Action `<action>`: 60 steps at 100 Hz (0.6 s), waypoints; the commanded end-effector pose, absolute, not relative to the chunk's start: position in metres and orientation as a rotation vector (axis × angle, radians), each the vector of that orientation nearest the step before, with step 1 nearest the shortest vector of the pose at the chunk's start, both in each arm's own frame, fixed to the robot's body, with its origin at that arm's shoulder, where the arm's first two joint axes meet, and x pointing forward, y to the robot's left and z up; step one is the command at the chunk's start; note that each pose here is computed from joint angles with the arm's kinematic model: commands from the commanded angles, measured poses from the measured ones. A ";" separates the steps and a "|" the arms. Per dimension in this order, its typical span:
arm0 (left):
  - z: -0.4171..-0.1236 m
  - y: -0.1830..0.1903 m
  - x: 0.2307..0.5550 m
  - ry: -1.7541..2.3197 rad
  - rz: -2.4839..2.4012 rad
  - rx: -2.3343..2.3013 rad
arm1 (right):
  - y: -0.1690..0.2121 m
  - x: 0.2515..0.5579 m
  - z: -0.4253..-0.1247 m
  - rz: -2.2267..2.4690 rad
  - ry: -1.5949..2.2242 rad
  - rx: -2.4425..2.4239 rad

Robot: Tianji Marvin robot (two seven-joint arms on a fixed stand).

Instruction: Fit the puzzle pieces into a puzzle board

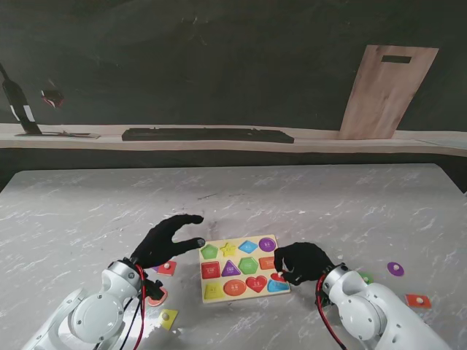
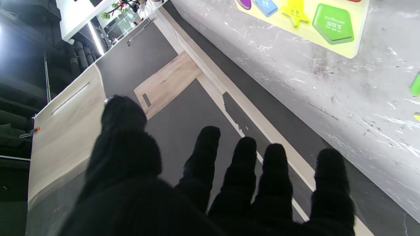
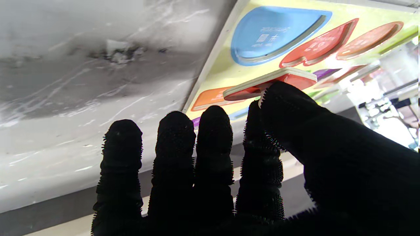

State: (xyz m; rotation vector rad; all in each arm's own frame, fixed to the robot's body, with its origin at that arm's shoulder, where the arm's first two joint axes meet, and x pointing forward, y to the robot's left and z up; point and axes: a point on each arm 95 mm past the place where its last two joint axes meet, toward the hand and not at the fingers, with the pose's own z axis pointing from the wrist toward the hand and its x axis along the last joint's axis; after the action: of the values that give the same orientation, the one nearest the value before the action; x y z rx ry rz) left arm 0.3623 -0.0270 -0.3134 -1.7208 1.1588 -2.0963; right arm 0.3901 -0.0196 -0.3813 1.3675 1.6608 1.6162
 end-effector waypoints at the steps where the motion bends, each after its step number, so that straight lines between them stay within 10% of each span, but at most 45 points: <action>1: -0.312 -0.029 0.361 1.153 -2.106 -1.722 | -0.009 0.386 -0.383 1.627 1.673 1.371; 60: -0.313 -0.028 0.361 1.137 -2.110 -1.720 | 0.014 0.379 -0.387 1.642 1.694 1.324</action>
State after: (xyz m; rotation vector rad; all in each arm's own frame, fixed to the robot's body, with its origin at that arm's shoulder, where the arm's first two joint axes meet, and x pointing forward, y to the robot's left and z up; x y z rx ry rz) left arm 0.3621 -0.0265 -0.3131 -1.7179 1.1404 -2.1015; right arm 0.3823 0.0051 -0.3873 1.3388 1.6895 1.6246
